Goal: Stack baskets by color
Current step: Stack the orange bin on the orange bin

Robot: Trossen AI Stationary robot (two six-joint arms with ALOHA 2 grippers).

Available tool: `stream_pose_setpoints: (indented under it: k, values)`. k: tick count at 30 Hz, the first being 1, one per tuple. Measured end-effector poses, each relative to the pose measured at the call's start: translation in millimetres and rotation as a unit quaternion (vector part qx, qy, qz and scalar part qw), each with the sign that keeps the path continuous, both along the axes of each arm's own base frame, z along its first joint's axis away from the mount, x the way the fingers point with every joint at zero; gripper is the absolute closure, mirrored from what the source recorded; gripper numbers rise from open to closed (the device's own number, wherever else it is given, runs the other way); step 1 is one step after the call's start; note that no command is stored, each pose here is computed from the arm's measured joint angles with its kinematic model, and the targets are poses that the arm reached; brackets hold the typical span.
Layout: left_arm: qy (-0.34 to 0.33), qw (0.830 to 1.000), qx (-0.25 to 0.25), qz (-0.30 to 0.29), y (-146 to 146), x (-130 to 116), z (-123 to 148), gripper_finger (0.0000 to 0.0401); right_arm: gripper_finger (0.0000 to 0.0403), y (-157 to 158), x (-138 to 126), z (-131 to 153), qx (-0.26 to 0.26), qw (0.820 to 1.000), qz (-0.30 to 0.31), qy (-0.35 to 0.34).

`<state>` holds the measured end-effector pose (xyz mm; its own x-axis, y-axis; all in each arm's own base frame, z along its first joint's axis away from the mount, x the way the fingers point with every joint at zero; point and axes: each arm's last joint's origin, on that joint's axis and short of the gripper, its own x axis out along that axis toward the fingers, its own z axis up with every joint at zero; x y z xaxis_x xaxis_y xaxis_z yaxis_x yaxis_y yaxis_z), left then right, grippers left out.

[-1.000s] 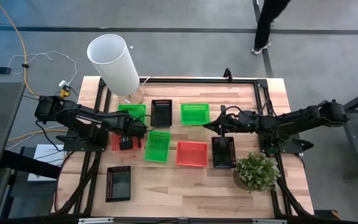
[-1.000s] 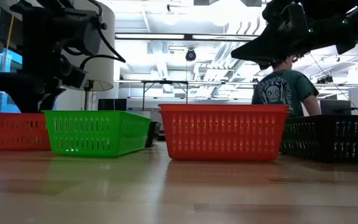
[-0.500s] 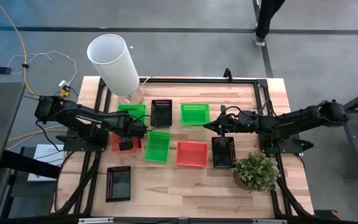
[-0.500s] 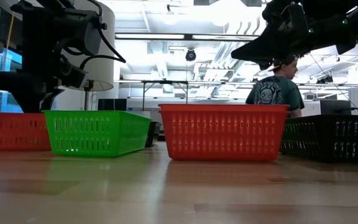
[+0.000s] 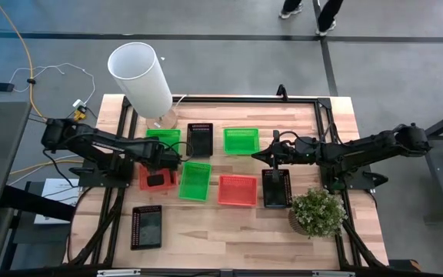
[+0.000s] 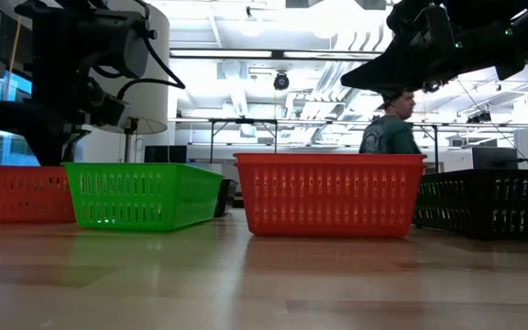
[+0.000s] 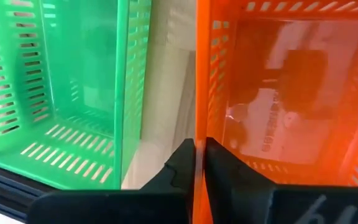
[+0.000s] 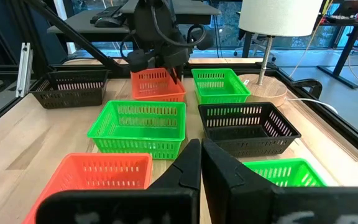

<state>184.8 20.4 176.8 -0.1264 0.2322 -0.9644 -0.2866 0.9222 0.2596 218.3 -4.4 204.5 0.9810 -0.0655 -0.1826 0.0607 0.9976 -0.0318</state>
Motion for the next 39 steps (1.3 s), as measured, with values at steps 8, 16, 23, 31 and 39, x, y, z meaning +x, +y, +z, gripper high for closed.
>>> stream_pose_setpoints:
  k: [8,16,23,31,39]
  values:
    - [-0.029,0.999,0.001,-0.022,0,6,33,0.0400,0.0403,0,0,0,0.000,1.000,0.000,0.000]
    - [-0.050,0.998,0.014,-0.027,1,4,81,0.0401,0.0403,0,0,-1,-0.001,1.000,0.000,0.005]
    - [-0.080,0.995,0.060,-0.013,3,-1,121,0.0401,0.0403,0,0,-1,-0.001,1.000,0.000,0.004]
    - [-0.244,0.966,0.048,-0.077,-8,27,145,0.0401,0.0403,0,0,0,-0.002,1.000,0.000,-0.002]
    - [-0.285,0.945,0.014,-0.159,-23,74,141,0.0401,0.0403,-1,1,13,-0.004,0.998,-0.012,-0.064]
